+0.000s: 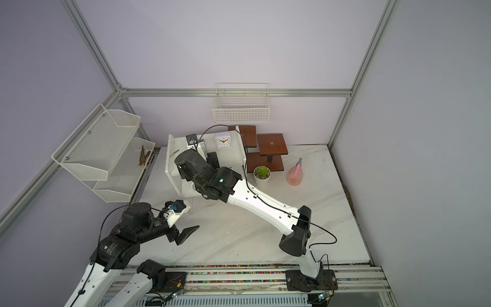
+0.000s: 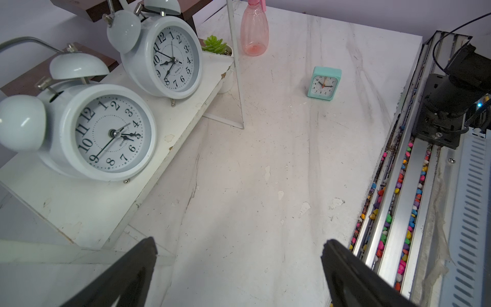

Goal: Place the alarm clocks on the shelf by style
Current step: Place the alarm on the shelf.

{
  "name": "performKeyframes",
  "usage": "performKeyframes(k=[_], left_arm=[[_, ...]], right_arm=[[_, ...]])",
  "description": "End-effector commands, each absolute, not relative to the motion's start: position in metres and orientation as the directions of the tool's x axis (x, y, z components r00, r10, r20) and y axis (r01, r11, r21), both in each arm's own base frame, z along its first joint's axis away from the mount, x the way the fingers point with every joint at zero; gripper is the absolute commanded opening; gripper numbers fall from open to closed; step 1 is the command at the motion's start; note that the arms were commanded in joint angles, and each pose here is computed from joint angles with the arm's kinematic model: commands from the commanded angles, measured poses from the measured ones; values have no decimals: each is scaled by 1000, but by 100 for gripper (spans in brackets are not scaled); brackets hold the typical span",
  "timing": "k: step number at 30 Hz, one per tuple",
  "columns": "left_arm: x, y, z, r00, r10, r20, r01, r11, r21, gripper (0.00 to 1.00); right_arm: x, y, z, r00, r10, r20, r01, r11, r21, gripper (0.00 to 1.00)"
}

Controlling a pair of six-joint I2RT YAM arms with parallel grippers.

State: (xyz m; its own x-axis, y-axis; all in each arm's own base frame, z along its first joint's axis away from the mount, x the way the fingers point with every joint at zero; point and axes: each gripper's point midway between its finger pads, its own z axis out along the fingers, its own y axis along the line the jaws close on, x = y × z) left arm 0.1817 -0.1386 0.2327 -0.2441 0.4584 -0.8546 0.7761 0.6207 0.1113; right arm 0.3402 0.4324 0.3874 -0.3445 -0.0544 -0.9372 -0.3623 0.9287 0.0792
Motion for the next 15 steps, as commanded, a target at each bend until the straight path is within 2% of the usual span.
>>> performKeyframes(k=[1, 8, 15], left_arm=[[183, -142, 238, -225, 441, -869, 778, 618, 112, 100], [183, -142, 235, -229, 443, -867, 782, 614, 107, 100], [180, -147, 232, -228, 443, -867, 804, 588, 89, 100]], right_arm=[[335, 427, 397, -345, -40, -938, -377, 921, 99, 100], [309, 404, 416, -331, -33, -943, -389, 915, 105, 100], [275, 360, 410, -357, 9, -934, -377, 913, 153, 100]])
